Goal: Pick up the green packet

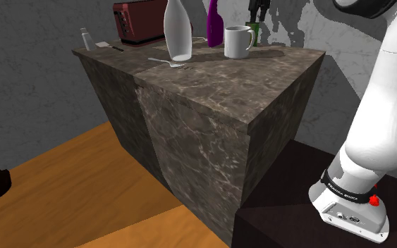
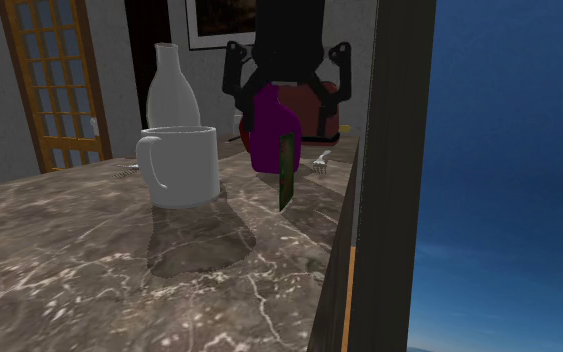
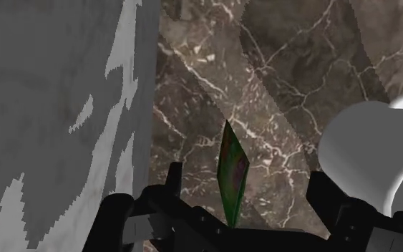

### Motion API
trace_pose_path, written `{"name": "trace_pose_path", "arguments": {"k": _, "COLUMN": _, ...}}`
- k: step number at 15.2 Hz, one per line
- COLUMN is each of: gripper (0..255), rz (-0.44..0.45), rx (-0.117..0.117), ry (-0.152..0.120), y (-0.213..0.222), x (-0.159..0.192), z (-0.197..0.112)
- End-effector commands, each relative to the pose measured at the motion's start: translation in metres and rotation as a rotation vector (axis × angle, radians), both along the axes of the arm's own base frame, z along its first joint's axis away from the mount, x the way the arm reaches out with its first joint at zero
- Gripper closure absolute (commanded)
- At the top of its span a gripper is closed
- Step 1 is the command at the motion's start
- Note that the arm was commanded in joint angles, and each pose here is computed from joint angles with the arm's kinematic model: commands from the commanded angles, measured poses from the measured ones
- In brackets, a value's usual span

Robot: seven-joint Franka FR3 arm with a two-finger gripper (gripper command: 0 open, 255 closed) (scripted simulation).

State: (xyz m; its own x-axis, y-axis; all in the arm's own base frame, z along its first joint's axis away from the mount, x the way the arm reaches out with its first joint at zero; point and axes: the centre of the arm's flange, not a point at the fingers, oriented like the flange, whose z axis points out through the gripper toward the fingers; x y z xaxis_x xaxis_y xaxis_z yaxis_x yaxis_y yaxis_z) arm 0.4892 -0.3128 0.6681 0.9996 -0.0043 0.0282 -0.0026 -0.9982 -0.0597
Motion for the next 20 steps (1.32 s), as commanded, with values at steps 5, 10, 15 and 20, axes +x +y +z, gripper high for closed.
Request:
{"name": "trace_pose_path", "arguments": {"k": 5, "gripper": 255, "rz": 0.0, "rx": 0.0, "ry": 0.0, "y": 0.0, "x": 0.0, "z": -0.002}}
{"name": "trace_pose_path", "arguments": {"k": 10, "gripper": 255, "rz": 0.0, "rx": 0.0, "ry": 0.0, "y": 0.0, "x": 0.0, "z": -0.002}}
{"name": "trace_pose_path", "arguments": {"k": 15, "gripper": 255, "rz": 0.0, "rx": 0.0, "ry": 0.0, "y": 0.0, "x": 0.0, "z": 0.024}}
{"name": "trace_pose_path", "arguments": {"k": 20, "gripper": 255, "rz": 0.0, "rx": 0.0, "ry": 0.0, "y": 0.0, "x": 0.0, "z": 0.051}}
